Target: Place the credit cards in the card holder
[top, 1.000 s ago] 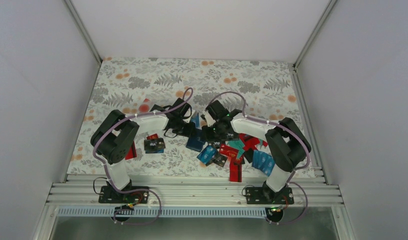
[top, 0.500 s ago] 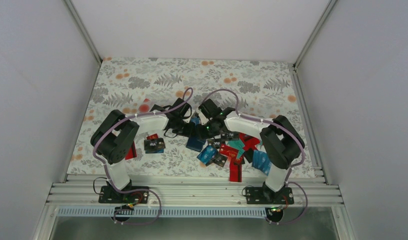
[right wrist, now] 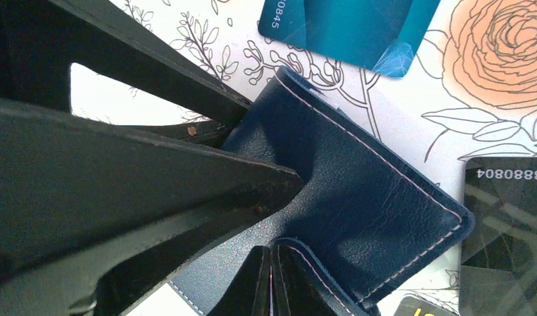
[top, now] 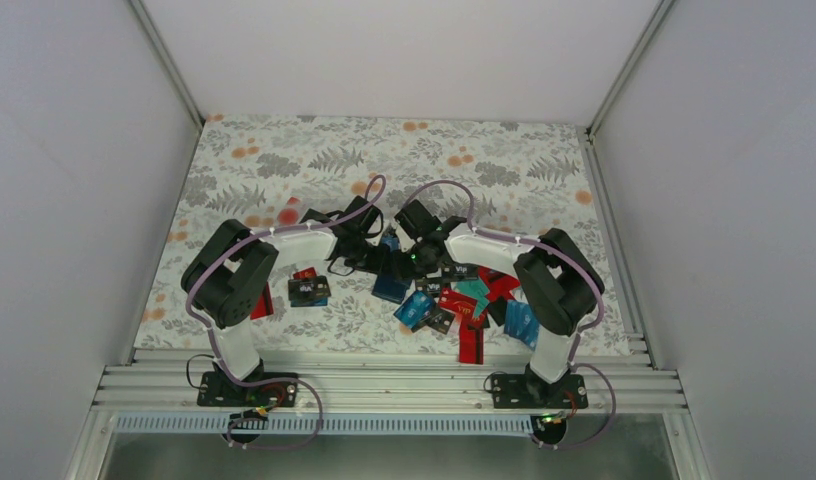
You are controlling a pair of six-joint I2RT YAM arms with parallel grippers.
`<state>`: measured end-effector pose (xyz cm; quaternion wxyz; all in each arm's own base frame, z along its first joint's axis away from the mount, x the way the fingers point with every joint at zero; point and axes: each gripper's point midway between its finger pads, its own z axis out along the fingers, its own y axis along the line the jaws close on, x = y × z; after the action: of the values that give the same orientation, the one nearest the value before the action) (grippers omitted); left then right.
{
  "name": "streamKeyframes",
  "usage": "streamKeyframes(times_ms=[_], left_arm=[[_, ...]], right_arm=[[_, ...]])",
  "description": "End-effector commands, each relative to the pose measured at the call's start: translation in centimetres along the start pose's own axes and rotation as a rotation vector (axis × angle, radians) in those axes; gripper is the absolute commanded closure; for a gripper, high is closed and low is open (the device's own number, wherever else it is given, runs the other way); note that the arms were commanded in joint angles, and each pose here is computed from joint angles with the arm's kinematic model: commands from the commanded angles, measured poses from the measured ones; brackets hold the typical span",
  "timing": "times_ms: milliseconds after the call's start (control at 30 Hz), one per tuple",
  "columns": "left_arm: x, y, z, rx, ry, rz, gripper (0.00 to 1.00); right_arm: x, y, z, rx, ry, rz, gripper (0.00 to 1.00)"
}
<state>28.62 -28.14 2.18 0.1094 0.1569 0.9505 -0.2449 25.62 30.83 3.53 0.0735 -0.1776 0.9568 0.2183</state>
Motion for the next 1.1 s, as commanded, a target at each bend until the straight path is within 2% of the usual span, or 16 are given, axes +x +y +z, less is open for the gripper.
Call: streamKeyframes(times_ms=[0,767,1067], left_arm=[[2.2,1.7,0.6,-0.068,0.069,-0.014,0.73],[1.8,1.7,0.5,-0.076,0.057,-0.018,0.73],[2.0,1.8,0.3,-0.080,0.058,-0.018,0.73]], right_arm=[[1.2,-1.5,1.4,0.075,0.041,0.009,0.96],[-2.7,2.6,-4.2,0.000,-0.057,-0.054,0.96],[-1.5,1.3,-2.7,0.034,-0.023,-0.028,0.95]])
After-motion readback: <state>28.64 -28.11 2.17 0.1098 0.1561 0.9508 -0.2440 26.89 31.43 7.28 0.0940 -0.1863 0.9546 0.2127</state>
